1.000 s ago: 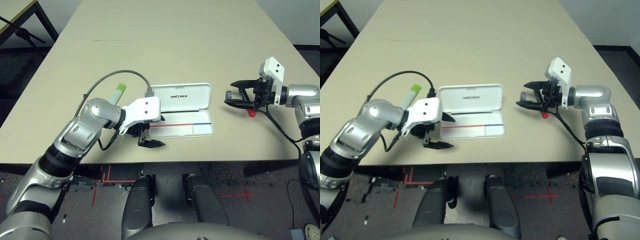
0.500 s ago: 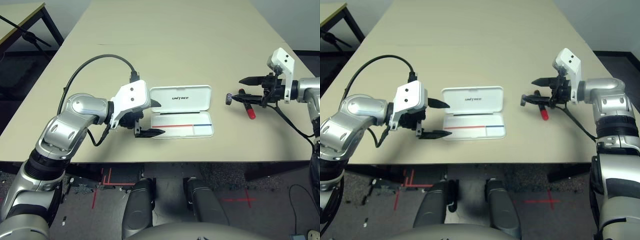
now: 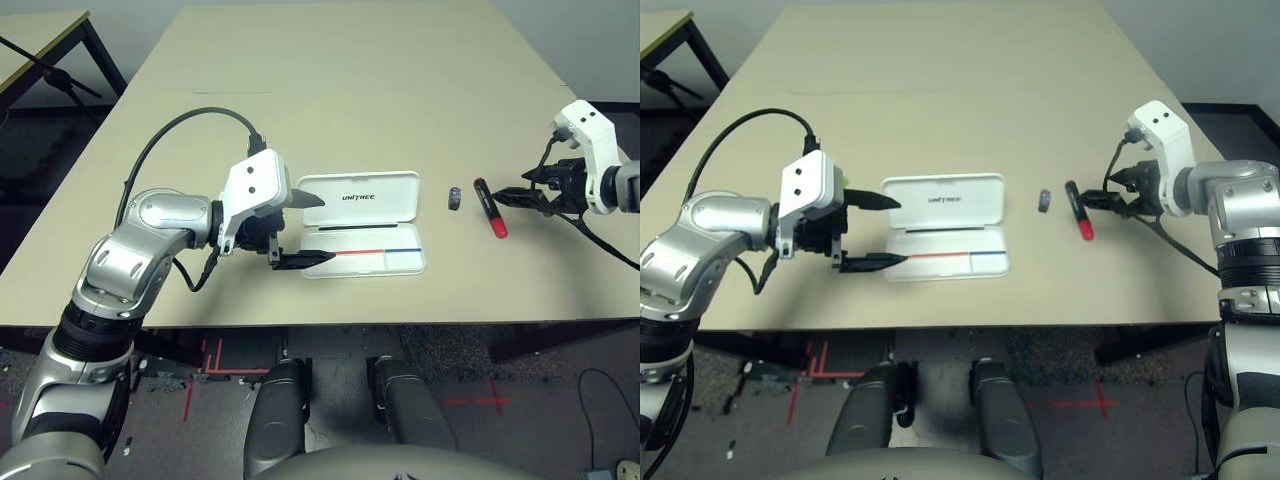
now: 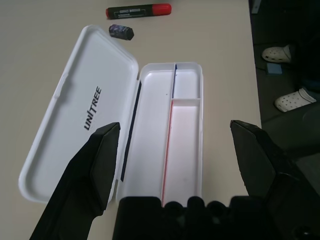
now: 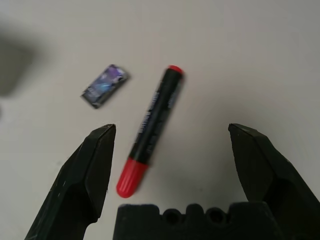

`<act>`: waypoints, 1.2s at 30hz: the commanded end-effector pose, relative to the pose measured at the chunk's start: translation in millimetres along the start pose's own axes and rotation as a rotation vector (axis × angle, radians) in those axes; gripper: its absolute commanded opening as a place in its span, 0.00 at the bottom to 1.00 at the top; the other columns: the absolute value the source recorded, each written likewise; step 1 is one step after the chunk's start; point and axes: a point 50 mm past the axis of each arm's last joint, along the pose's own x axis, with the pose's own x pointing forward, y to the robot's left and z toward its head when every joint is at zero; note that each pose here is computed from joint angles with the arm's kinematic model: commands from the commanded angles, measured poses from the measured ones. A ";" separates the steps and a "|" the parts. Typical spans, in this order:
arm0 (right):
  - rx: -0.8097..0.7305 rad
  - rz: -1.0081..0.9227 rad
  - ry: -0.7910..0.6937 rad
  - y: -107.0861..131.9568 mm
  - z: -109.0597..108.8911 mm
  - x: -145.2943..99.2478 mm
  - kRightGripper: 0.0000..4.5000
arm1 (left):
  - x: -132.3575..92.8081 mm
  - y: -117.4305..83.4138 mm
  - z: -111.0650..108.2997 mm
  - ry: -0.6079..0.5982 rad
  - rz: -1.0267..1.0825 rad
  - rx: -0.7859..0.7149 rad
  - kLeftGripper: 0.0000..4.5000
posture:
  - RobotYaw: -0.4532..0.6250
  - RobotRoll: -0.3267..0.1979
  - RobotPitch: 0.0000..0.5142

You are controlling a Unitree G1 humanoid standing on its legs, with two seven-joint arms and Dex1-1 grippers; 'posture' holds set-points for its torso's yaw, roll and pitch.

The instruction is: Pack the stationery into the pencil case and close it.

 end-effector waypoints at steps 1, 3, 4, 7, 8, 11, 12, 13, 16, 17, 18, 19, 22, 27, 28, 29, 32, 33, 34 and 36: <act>0.067 -0.053 0.044 0.9 -1.9 5.8 1.00 | 4.4 -4.2 -1.8 0.014 -0.021 0.019 0.99 | 0.43 0.62 0.31; 0.103 -0.043 0.053 3.5 -4.0 9.5 1.00 | 6.3 -5.0 -1.7 0.013 -0.023 0.021 0.99 | 0.44 0.62 0.31; 0.117 -0.047 0.064 3.8 -6.1 11.5 1.00 | 7.3 -5.6 -1.7 0.012 -0.024 0.022 0.99 | 0.44 0.62 0.31; 0.140 -0.047 0.090 5.7 -10.8 17.5 1.00 | 9.0 -7.2 -2.3 0.010 -0.027 0.021 0.99 | 0.44 0.62 0.31; 0.143 -0.046 0.096 6.2 -11.8 19.0 1.00 | 9.5 -7.8 -2.5 0.009 -0.028 0.021 0.99 | 0.44 0.62 0.31; 0.150 -0.046 0.111 7.7 -15.7 25.5 1.00 | 10.8 -9.1 -2.8 0.008 -0.028 0.020 0.99 | 0.45 0.62 0.31; 0.149 -0.044 0.118 8.2 -17.4 27.7 1.00 | 11.1 -9.5 -2.6 0.008 -0.028 0.020 0.99 | 0.46 0.62 0.31; 0.149 -0.041 0.124 9.1 -19.0 30.0 1.00 | 11.3 -9.6 -2.5 0.008 -0.028 0.020 0.99 | 0.46 0.62 0.31; 0.142 -0.035 0.144 11.4 -24.0 37.7 1.00 | 11.3 -9.9 -2.4 0.010 -0.027 0.022 0.99 | 0.46 0.62 0.31; 0.140 -0.034 0.148 11.7 -25.3 39.6 1.00 | 11.5 -10.2 -2.2 0.011 -0.027 0.023 0.99 | 0.46 0.62 0.31; 0.140 -0.030 0.151 12.4 -26.4 42.1 1.00 | 11.6 -10.4 -2.0 0.012 -0.027 0.023 0.99 | 0.46 0.62 0.31; 0.145 -0.021 0.152 13.9 -27.1 45.1 1.00 | 11.6 -10.5 -1.9 0.013 -0.028 0.023 0.99 | 0.46 0.62 0.31; 0.145 -0.015 0.155 16.0 -29.7 52.5 1.00 | 12.0 -11.2 -1.6 0.013 -0.029 0.023 0.99 | 0.47 0.62 0.31; 0.134 -0.021 0.154 15.9 -31.8 59.7 1.00 | 12.3 -12.2 -0.8 0.014 -0.029 0.023 0.99 | 0.48 0.62 0.30; 0.135 -0.021 0.153 15.8 -31.8 60.4 1.00 | 12.3 -12.6 -0.7 0.014 -0.029 0.023 0.99 | 0.48 0.62 0.30; 0.135 -0.020 0.153 15.7 -31.7 60.8 0.92 | 12.2 -12.8 -0.5 0.014 -0.028 0.023 1.00 | 0.48 0.62 0.30; 0.139 -0.020 0.150 15.3 -31.0 61.9 0.72 | 11.9 -13.1 -0.1 0.016 -0.026 0.022 1.00 | 0.49 0.62 0.30; 0.140 -0.020 0.149 15.1 -30.9 62.1 0.63 | 11.8 -13.1 -0.1 0.017 -0.026 0.021 1.00 | 0.49 0.62 0.30; 0.141 -0.020 0.150 14.9 -30.8 62.1 0.54 | 11.6 -13.2 0.0 0.017 -0.025 0.021 1.00 | 0.49 0.62 0.30; 0.142 -0.019 0.151 13.9 -30.9 61.1 0.37 | 11.6 -13.2 0.3 0.018 -0.024 0.021 1.00 | 0.49 0.62 0.30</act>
